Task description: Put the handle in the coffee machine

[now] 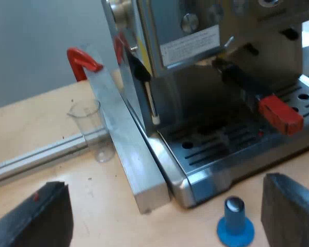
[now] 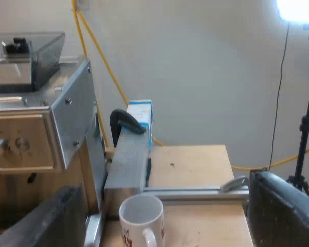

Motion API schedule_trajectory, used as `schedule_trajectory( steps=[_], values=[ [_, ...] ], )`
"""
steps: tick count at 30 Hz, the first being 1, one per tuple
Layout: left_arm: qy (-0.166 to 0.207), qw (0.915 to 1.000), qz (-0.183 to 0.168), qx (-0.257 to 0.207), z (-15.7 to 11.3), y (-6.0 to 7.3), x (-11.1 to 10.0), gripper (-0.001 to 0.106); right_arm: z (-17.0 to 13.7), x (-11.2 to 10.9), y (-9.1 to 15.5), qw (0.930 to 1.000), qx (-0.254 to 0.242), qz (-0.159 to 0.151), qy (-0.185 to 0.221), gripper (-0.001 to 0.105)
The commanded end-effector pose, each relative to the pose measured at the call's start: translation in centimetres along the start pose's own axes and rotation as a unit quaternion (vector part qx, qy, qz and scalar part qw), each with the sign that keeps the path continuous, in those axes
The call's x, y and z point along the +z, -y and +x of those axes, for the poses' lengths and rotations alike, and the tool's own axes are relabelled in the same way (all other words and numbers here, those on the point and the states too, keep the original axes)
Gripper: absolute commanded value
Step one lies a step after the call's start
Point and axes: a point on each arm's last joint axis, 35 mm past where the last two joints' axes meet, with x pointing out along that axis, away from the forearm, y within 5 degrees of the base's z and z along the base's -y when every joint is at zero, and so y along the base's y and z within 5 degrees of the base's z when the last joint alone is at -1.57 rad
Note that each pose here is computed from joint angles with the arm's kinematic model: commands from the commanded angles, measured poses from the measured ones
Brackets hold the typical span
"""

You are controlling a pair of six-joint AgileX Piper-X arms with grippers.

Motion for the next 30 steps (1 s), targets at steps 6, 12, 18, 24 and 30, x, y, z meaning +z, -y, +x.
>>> schedule_trajectory(
  steps=[6, 12, 18, 24, 30],
  values=[
    [0.005, 0.9997, -0.022, 0.012, 2.4, -0.8, -0.3, 0.076, 4.4, -0.9, -0.2, 0.9999, 0.002, 0.011, 0.000, 0.067],
    [-0.031, 0.9987, -0.039, 0.012, 4.8, -1.4, -2.1, 0.076, 7.9, -3.7, -1.0, 0.9989, 0.015, 0.013, -0.043, 0.067],
    [-0.077, 0.9956, -0.052, 0.011, 6.9, -1.9, -4.4, 0.076, 10.1, -6.5, -1.8, 0.9947, 0.032, 0.016, -0.096, 0.067],
    [-0.074, 0.9959, -0.051, 0.011, 7.6, -2.1, -4.8, 0.076, 12.6, -10.6, -3.0, 0.9841, 0.052, 0.031, -0.167, 0.067],
    [-0.076, 0.9958, -0.051, 0.011, 7.7, -2.2, -4.9, 0.076, 13.4, -11.9, -3.4, 0.9814, 0.056, 0.032, -0.181, 0.067]
  ],
)
